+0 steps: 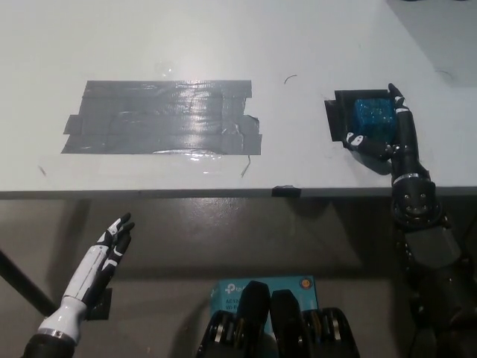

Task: A rubick's cube is kept in the black marked spot on the table and the robot uses its right arm to pick it up and hands it to a person

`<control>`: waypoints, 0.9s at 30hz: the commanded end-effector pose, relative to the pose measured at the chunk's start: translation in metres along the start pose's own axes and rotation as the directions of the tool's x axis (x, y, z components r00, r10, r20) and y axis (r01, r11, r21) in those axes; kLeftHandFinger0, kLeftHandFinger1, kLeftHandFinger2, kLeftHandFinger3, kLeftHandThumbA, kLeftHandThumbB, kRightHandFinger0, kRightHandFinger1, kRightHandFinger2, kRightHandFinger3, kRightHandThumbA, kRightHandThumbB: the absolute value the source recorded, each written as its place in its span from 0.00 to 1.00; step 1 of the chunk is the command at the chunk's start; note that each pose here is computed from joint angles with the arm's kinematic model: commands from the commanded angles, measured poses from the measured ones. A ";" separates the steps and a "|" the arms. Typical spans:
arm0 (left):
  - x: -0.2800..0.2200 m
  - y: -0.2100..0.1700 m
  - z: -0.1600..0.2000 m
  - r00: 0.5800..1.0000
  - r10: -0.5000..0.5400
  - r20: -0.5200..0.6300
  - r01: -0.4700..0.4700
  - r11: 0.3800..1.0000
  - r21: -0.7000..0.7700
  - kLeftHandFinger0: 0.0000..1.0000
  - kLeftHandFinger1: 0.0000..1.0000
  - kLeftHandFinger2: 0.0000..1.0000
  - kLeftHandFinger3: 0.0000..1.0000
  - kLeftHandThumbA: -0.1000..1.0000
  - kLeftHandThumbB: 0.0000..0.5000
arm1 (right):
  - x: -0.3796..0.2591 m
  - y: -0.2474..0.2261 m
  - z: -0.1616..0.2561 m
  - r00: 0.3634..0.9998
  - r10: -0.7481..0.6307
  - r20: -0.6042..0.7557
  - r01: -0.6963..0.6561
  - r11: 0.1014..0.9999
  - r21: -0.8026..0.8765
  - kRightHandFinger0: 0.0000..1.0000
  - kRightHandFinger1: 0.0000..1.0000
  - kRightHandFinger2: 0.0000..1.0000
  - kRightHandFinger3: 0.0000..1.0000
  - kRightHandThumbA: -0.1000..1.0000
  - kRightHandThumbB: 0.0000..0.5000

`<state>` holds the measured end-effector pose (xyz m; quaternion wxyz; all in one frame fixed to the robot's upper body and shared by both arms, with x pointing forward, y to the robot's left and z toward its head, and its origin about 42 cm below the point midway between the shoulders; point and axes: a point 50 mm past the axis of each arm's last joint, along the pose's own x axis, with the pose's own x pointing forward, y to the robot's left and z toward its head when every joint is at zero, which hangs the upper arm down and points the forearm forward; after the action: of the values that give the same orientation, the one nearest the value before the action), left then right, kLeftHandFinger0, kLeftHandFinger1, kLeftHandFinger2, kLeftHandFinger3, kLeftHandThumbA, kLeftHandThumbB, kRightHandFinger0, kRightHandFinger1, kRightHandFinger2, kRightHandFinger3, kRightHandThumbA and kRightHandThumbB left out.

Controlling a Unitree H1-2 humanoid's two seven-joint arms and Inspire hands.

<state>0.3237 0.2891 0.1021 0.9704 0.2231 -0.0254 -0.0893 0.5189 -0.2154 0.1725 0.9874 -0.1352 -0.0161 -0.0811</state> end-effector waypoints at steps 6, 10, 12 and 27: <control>0.009 0.014 0.016 0.998 -0.005 0.069 0.002 0.999 0.051 1.00 1.00 1.00 1.00 1.00 0.46 | 0.020 -0.006 0.029 0.999 0.012 0.042 -0.013 0.999 0.033 1.00 1.00 1.00 1.00 0.88 0.89; 0.010 0.014 0.017 0.998 -0.002 0.068 -0.001 0.999 0.050 1.00 1.00 1.00 1.00 1.00 0.46 | 0.023 -0.008 0.028 1.000 0.013 0.028 -0.014 0.999 0.043 1.00 1.00 1.00 1.00 0.86 0.88; 0.011 0.014 0.017 0.998 -0.004 0.070 0.001 0.999 0.045 1.00 1.00 1.00 1.00 1.00 0.46 | 0.026 -0.010 0.026 1.000 0.012 0.020 -0.013 0.999 0.043 1.00 1.00 1.00 1.00 0.79 0.84; 0.016 0.018 0.020 0.997 0.000 0.079 -0.004 0.998 0.056 1.00 1.00 1.00 1.00 1.00 0.46 | 0.016 -0.010 -0.012 1.000 0.012 -0.018 -0.017 0.947 -0.320 0.13 0.45 0.83 0.79 0.00 0.39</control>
<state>0.3310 0.2874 0.1091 0.9695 0.2253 -0.0359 -0.0896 0.5362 -0.2331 0.1747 0.9622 -0.2598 -0.0077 -0.0818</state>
